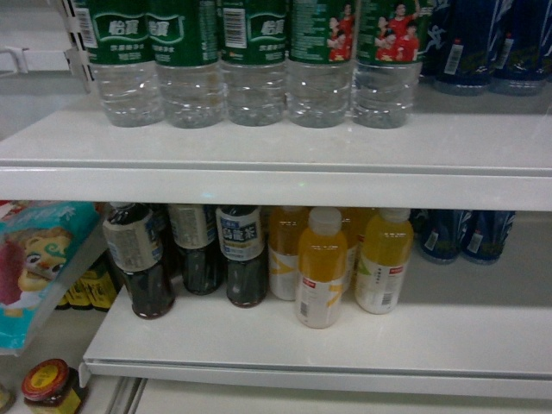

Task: Move water from second to third shelf

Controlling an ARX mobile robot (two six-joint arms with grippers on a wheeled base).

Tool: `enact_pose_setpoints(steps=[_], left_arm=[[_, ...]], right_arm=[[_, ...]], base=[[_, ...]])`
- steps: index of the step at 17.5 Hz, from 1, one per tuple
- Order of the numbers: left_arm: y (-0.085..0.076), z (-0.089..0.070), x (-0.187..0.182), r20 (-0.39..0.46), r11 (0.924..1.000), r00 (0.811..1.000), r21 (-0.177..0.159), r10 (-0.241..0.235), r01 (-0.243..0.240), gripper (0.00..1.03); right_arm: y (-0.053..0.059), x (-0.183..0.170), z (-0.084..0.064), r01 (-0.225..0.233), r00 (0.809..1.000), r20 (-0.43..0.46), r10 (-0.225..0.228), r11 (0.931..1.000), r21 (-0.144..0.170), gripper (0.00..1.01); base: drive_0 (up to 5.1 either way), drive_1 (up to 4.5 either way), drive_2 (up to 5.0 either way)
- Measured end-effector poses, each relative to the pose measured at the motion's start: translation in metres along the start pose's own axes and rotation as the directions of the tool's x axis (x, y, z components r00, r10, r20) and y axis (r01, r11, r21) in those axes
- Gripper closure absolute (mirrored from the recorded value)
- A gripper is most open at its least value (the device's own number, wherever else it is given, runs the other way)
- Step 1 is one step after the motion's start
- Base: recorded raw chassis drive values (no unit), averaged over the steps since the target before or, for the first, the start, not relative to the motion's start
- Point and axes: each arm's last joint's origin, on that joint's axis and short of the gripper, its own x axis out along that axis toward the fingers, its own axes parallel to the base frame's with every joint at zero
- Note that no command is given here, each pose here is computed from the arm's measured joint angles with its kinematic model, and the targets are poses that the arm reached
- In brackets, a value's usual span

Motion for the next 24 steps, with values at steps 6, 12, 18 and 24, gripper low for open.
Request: enact_pose_setpoints(steps=[6,12,18,24], left_arm=[[0.0,0.0,0.0,0.0,1.0,1.0,0.0,0.0,0.0,0.05],[0.0,0.0,0.0,0.0,1.0,1.0,0.0,0.0,0.0,0.05],[0.0,-0.0001,0.0,0.0,1.0,1.0,0.0,0.0,0.0,0.05],[0.0,-0.0001,0.0,0.0,1.0,1.0,0.0,0.0,0.0,0.05]], right_arm=[[0.0,-0.0002,0.0002,0.0,1.0,0.002,0.0,1.0,0.0,0.58],[0.0001,0.0,0.0002,-0.001,1.0,0.003,0.001,1.0,0.0,0.58],[0.0008,-0.0002,0.0,-0.006,1.0,0.001,0.006,1.0,0.001,0.58],[0.0008,-0.0002,0.0,-0.006,1.0,0.001,0.006,1.0,0.001,0.58]], base=[[-4.3,2.16,2.2],[-4.3,2.13,2.1],[-1.4,0.73,0.7],[0.0,0.0,0.0]])
